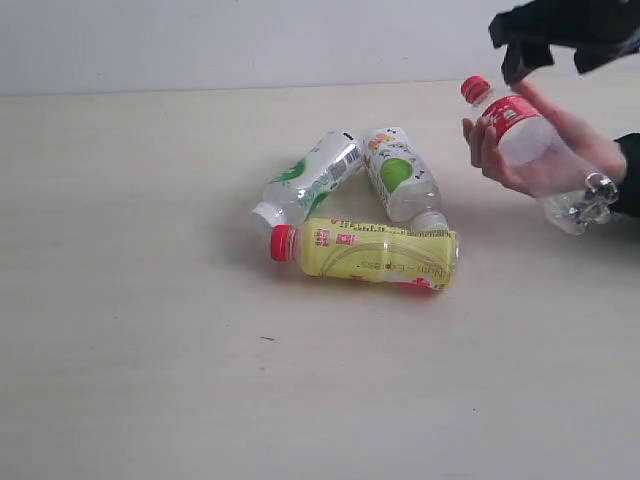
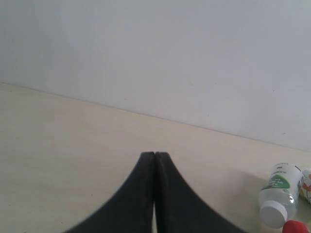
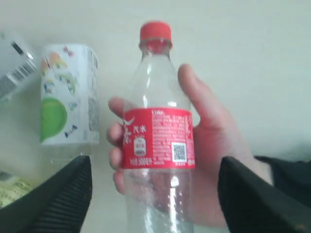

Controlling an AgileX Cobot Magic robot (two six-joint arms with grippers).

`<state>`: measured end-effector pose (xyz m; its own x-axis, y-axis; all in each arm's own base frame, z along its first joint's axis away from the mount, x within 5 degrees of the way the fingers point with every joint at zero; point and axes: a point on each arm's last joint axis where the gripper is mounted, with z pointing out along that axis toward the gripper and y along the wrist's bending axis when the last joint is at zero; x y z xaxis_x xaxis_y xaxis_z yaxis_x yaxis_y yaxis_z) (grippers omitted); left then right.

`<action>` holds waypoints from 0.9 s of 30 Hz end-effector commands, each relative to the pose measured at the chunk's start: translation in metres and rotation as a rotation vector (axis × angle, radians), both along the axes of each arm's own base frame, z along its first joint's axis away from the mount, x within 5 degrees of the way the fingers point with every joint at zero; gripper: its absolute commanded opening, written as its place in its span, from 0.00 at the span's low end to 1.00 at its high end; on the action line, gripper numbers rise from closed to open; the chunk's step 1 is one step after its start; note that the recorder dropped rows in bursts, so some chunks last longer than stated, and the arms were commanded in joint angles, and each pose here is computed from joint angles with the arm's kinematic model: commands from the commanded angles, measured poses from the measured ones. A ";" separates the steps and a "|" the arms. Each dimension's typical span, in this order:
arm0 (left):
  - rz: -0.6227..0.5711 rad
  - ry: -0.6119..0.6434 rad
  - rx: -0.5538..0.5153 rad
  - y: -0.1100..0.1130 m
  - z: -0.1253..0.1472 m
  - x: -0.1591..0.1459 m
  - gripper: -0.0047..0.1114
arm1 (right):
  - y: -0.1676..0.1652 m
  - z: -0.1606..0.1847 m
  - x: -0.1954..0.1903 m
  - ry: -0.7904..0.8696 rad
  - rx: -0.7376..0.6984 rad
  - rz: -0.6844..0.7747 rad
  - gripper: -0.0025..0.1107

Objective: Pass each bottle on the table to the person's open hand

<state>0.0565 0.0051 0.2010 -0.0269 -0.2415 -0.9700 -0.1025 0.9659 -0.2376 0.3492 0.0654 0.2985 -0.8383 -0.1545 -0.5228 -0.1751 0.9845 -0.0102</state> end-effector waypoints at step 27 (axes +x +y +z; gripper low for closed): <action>-0.004 -0.006 -0.002 0.000 0.000 0.000 0.04 | -0.021 0.039 -0.140 -0.581 0.194 0.015 0.02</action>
<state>0.0565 0.0051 0.2010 -0.0269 -0.2415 -0.9700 -0.1025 0.9659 -0.2376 0.2103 0.0452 0.3506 -0.4141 -0.0360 -0.9095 -0.2183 0.9740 0.0608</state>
